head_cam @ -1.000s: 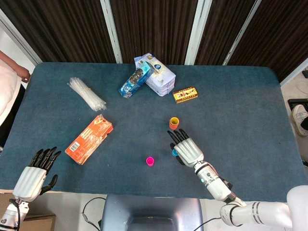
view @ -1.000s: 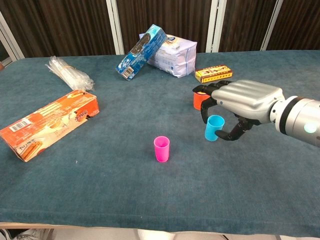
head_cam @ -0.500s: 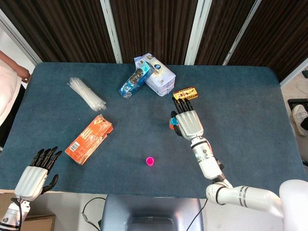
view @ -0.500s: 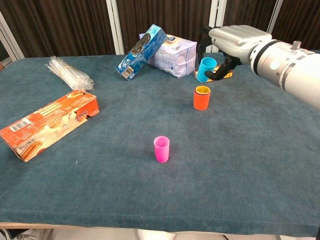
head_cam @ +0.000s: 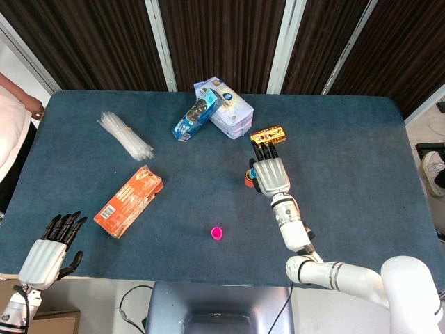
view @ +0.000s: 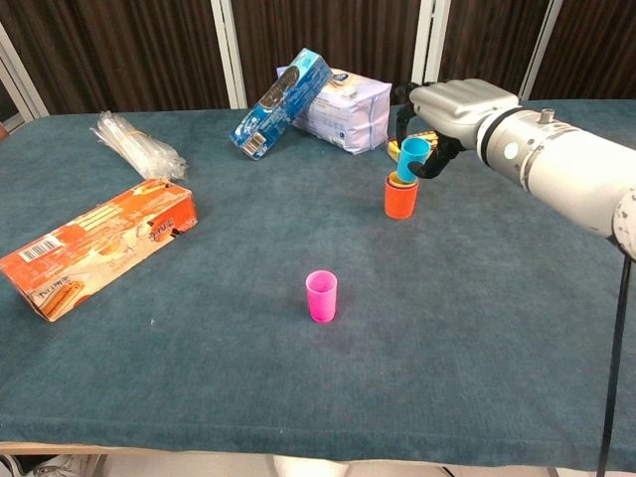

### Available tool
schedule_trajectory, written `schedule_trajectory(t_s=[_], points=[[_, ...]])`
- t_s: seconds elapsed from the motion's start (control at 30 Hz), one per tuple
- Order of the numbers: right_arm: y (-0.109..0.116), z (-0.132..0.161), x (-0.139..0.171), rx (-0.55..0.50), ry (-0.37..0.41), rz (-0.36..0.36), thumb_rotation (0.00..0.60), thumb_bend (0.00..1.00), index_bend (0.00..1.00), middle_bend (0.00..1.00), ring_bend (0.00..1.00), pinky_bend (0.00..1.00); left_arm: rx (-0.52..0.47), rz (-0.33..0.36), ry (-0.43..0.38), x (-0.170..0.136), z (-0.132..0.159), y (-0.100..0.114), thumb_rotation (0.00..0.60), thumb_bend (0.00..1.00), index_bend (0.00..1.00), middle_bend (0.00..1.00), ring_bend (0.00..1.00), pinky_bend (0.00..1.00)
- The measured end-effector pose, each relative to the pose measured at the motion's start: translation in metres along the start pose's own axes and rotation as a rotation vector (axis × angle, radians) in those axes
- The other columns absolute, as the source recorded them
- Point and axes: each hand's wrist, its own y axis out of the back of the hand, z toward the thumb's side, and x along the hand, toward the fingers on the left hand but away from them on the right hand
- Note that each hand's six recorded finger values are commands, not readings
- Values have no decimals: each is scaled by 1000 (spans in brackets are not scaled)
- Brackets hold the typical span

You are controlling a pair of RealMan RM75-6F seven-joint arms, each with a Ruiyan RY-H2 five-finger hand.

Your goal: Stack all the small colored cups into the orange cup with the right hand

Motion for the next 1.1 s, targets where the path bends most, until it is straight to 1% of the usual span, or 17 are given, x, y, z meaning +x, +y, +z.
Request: schedule_trajectory(t_s=[0.13, 0.23, 0.27, 0.33, 0.37, 0.4, 0.43, 0.5, 0.63, 0.7, 0.83, 0.93, 0.97, 1.03, 1.1], points=[[-4, -3, -1, 8, -6, 11, 600, 513, 623, 96, 0, 0, 1, -6, 1, 0, 0, -2, 600, 461, 0, 0, 0, 49], [-8, -2, -2, 15, 1, 22, 600, 513, 578, 96, 0, 0, 5, -14, -1, 1, 1, -4, 600, 459, 0, 0, 0, 49], [-10, -2, -2, 13, 4, 27, 600, 513, 532, 97, 0, 0, 6, -15, -1, 1, 1, -4, 600, 460, 0, 0, 0, 49], [-14, 0, -2, 6, 10, 42, 600, 513, 394, 88, 0, 0, 6, -13, -1, 1, 1, -4, 600, 460, 0, 0, 0, 49], [-15, -1, -2, 4, 10, 48, 600, 513, 243, 65, 0, 0, 6, -11, 0, 1, 1, -4, 600, 460, 0, 0, 0, 49], [-15, -1, -1, 1, 11, 52, 600, 513, 138, 44, 0, 0, 5, -10, 0, 1, 1, -3, 600, 461, 0, 0, 0, 49], [-15, 0, 0, -5, 15, 56, 600, 513, 64, 27, 0, 0, 4, -9, 1, 1, 1, -3, 600, 461, 0, 0, 0, 49], [-13, 1, 3, -15, 26, 60, 600, 513, 9, 11, 0, 0, 3, -7, 2, 1, 0, -2, 600, 461, 0, 0, 0, 49], [-8, 3, 10, -34, 53, 61, 600, 514, 0, 0, 0, 0, 1, -7, 3, 1, 0, -2, 600, 460, 0, 0, 0, 49], [-6, 7, 17, -45, 81, 63, 600, 513, 20, 0, 0, 0, 0, -6, 0, 1, 0, -2, 600, 460, 0, 0, 0, 49], [-4, 31, 50, -65, 216, 96, 600, 513, 104, 0, 0, 0, 4, -13, -7, 1, 3, -4, 600, 459, 0, 0, 0, 50], [-9, 58, 90, -69, 365, 164, 600, 506, 130, 0, 0, 0, 8, -16, -14, 1, 5, -5, 600, 460, 0, 0, 0, 49], [-12, 64, 101, -64, 402, 181, 600, 504, 138, 0, 0, 0, 8, -16, -15, 0, 5, -5, 600, 459, 0, 0, 0, 49], [-17, 73, 117, -53, 457, 207, 600, 503, 147, 0, 0, 0, 8, -14, -15, 0, 5, -5, 600, 459, 0, 0, 0, 49], [-21, 76, 119, -46, 469, 220, 600, 504, 163, 0, 0, 0, 7, -12, -15, -1, 5, -4, 600, 460, 0, 0, 0, 49]])
